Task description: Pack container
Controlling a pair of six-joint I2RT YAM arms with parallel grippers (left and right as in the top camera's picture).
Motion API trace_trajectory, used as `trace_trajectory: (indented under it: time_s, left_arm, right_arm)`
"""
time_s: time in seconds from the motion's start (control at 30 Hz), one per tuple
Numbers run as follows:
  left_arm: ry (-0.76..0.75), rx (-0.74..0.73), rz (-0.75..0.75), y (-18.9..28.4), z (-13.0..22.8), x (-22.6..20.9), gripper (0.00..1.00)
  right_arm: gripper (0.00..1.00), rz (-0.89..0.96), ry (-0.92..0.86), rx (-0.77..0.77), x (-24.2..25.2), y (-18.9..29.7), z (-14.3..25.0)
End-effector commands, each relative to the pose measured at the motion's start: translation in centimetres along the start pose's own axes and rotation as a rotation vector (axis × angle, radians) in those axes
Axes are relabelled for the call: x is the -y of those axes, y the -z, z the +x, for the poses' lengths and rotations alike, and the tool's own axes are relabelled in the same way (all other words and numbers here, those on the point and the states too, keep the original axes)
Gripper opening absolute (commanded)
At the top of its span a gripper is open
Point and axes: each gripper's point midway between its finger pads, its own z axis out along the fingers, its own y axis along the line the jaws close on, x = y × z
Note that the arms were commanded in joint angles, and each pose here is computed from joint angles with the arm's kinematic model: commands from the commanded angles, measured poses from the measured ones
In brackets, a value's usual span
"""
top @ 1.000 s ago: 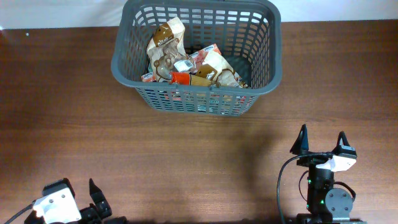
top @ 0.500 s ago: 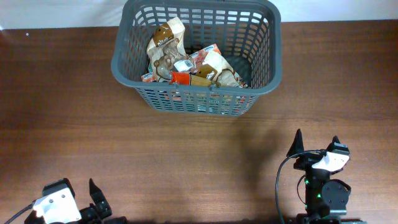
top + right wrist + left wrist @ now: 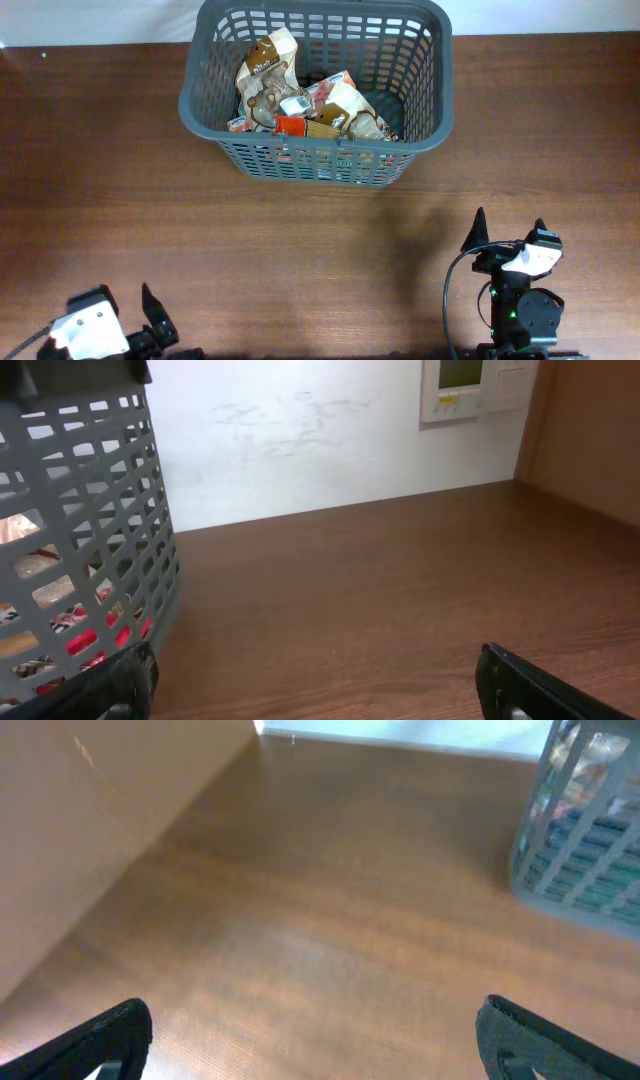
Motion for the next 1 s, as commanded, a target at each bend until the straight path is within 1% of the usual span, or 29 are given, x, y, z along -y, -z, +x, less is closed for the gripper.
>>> trace_trajectory:
  time_s: [0.0, 0.07, 0.1, 0.17, 0.23, 0.3, 0.4, 0.43, 0.5, 0.63, 0.73, 0.8, 0.97]
  left_arm:
    - [0.024, 0.117, 0.096, -0.1, -2.6, 1.6, 0.99]
    - [0.03, 0.208, 0.164, -0.4, -4.8, 2.9, 0.99]
    - [0.032, 0.279, 0.214, -0.6, -6.3, 3.8, 0.99]
    - [0.032, 0.371, 0.269, -0.8, -7.7, 4.9, 0.99]
    - [0.033, 0.435, 0.303, -1.3, -8.1, 5.7, 0.99]
    - [0.056, 0.483, 0.332, -2.5, -7.2, 6.4, 0.99]
    - [0.111, 0.485, 0.347, -4.4, -5.0, 6.9, 0.99]
    - [0.134, 0.482, 0.362, -5.6, -3.6, 7.4, 0.99]
    - [0.129, 0.477, 0.394, -7.2, -2.4, 8.4, 0.99]
    - [0.124, 0.51, 0.438, -9.0, -1.7, 9.6, 0.99]
    - [0.156, 0.546, 0.458, -10.3, -1.1, 10.2, 0.99]
    - [0.176, 0.546, 0.46, -11.3, -0.4, 10.4, 0.99]
    - [0.173, 0.501, 0.457, -13.2, 1.9, 10.9, 0.99]
  right_arm:
    - [0.99, 0.019, -0.001, -0.008, 0.4, 0.0, 0.3]
    - [0.99, 0.019, -0.001, -0.008, 0.4, 0.0, 0.3]
    - [0.99, 0.019, -0.001, -0.008, 0.4, 0.0, 0.3]
    - [0.99, 0.019, -0.001, -0.008, 0.4, 0.0, 0.3]
    - [0.99, 0.019, -0.001, -0.008, 0.4, 0.0, 0.3]
    - [0.99, 0.019, -0.001, -0.008, 0.4, 0.0, 0.3]
    - [0.99, 0.019, -0.001, -0.008, 0.4, 0.0, 0.3]
    - [0.99, 0.019, -0.001, -0.008, 0.4, 0.0, 0.3]
    - [0.99, 0.019, -0.001, -0.008, 0.4, 0.0, 0.3]
    - [0.99, 0.019, -0.001, -0.008, 0.4, 0.0, 0.3]
    - [0.99, 0.019, -0.001, -0.008, 0.4, 0.0, 0.3]
    - [0.99, 0.019, -0.001, -0.008, 0.4, 0.0, 0.3]
    - [0.99, 0.019, -0.001, -0.008, 0.4, 0.0, 0.3]
